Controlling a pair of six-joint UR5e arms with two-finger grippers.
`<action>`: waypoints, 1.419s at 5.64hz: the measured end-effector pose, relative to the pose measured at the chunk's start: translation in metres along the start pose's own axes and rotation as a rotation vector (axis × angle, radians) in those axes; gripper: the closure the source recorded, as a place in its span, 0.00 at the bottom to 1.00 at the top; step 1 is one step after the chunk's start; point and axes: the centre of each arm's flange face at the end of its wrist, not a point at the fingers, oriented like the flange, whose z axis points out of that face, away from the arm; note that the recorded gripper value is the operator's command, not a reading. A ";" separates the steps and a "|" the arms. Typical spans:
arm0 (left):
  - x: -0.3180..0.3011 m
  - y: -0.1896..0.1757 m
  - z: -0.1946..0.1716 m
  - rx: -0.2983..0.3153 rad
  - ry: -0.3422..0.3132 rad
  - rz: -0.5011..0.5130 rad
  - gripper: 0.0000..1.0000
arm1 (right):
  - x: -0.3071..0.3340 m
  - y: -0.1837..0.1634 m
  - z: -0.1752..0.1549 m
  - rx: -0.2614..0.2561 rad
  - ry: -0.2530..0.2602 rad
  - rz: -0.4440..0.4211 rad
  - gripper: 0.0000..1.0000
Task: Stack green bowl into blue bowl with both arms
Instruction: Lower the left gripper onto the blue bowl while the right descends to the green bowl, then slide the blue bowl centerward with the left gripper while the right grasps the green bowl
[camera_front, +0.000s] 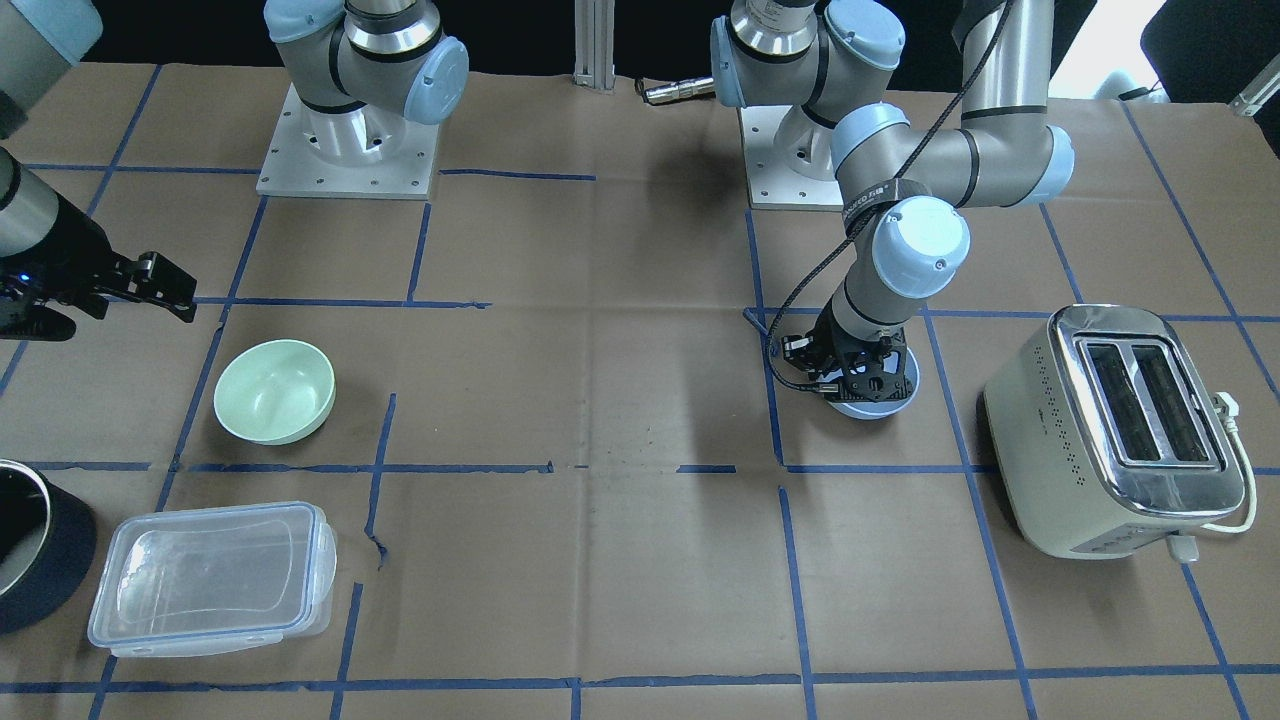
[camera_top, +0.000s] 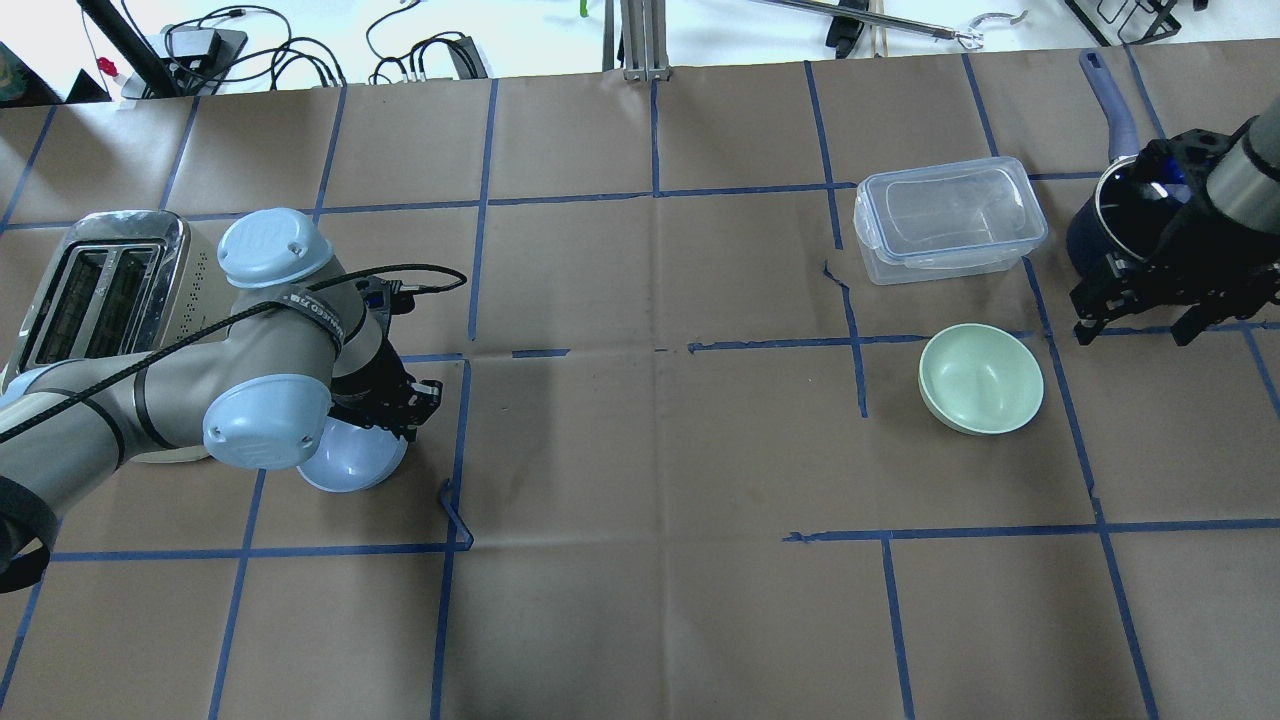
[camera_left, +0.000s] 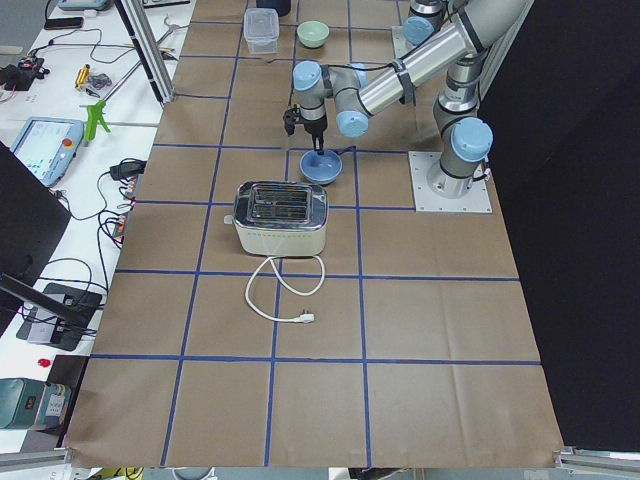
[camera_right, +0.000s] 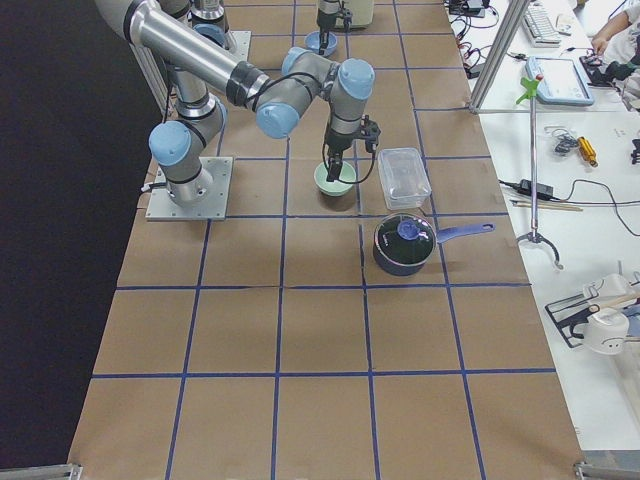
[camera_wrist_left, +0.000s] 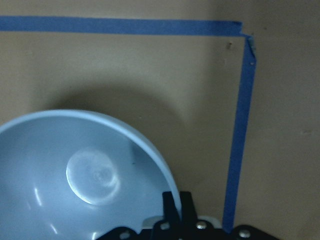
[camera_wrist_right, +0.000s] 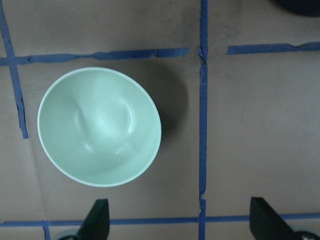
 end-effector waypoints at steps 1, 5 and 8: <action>0.009 -0.009 -0.013 0.028 -0.021 0.017 1.00 | -0.011 -0.009 0.032 0.017 0.004 -0.010 0.00; 0.219 -0.051 -0.081 0.219 -0.050 0.233 0.98 | -0.019 -0.018 0.111 0.021 0.006 -0.039 0.56; 0.308 -0.048 -0.052 0.238 -0.044 0.348 0.98 | -0.018 -0.020 0.106 0.046 0.019 -0.037 0.93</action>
